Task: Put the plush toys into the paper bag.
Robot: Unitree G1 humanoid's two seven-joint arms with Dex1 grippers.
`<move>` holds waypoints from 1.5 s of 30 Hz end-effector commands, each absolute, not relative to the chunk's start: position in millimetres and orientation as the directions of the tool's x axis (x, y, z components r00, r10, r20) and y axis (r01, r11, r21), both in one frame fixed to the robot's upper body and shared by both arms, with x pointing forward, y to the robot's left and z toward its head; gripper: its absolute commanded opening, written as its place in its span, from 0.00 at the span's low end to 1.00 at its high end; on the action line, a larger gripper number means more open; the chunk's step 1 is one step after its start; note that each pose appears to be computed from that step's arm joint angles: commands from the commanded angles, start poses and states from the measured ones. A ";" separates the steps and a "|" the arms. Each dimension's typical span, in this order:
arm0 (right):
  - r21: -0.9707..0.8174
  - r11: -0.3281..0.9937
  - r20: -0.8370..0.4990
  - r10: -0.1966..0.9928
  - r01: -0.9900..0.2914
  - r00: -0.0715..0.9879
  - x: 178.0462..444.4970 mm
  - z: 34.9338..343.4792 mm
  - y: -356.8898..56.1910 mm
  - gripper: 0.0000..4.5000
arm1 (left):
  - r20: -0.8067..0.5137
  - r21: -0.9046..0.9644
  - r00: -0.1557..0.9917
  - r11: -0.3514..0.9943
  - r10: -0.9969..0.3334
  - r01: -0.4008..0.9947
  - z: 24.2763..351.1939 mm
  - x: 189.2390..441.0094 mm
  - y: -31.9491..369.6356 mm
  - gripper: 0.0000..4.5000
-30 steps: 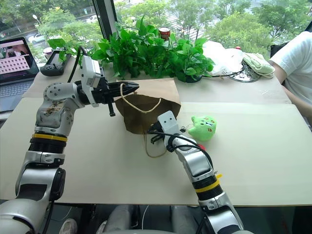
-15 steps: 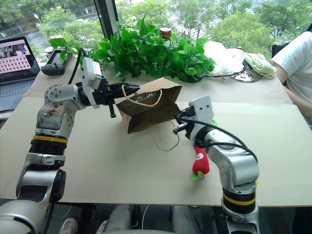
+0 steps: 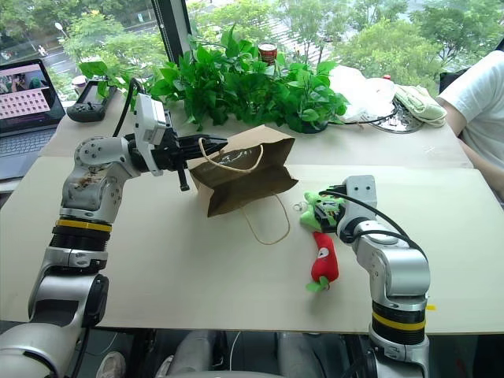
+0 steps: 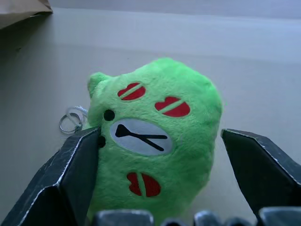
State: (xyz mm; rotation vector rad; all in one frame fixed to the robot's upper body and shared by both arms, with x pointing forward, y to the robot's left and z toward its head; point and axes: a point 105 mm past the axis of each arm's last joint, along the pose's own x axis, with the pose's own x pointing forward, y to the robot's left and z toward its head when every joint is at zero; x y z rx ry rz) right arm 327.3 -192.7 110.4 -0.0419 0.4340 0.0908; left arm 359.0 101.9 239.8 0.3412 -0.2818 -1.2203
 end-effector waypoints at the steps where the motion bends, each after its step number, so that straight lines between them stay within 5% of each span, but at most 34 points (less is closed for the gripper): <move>1: -0.034 0.994 -0.408 0.083 -0.106 0.909 327.2 112.6 -191.1 0.84 | 0.060 0.443 0.313 0.306 -0.948 0.843 252.6 356.0 102.6 0.00; 8: -0.041 0.989 -0.337 0.124 -0.146 0.933 330.4 129.6 -185.7 0.31 | 0.059 0.443 0.316 0.308 -0.947 0.842 252.7 356.3 103.4 0.00; 15: -0.061 0.984 -0.222 0.152 -0.169 0.963 327.5 171.2 -198.1 0.31 | 0.055 0.444 0.318 0.308 -0.947 0.842 251.9 356.5 103.7 0.00; 26: 0.004 0.773 -0.229 0.618 -0.634 0.752 274.1 211.9 -137.3 0.31 | 0.051 0.440 0.320 0.309 -0.946 0.843 251.6 356.8 105.2 0.00; 45: 0.067 0.792 -0.253 0.602 -0.607 0.758 334.8 204.8 -71.2 0.31 | 0.051 0.440 0.300 0.292 -0.952 0.849 252.6 355.0 99.5 0.00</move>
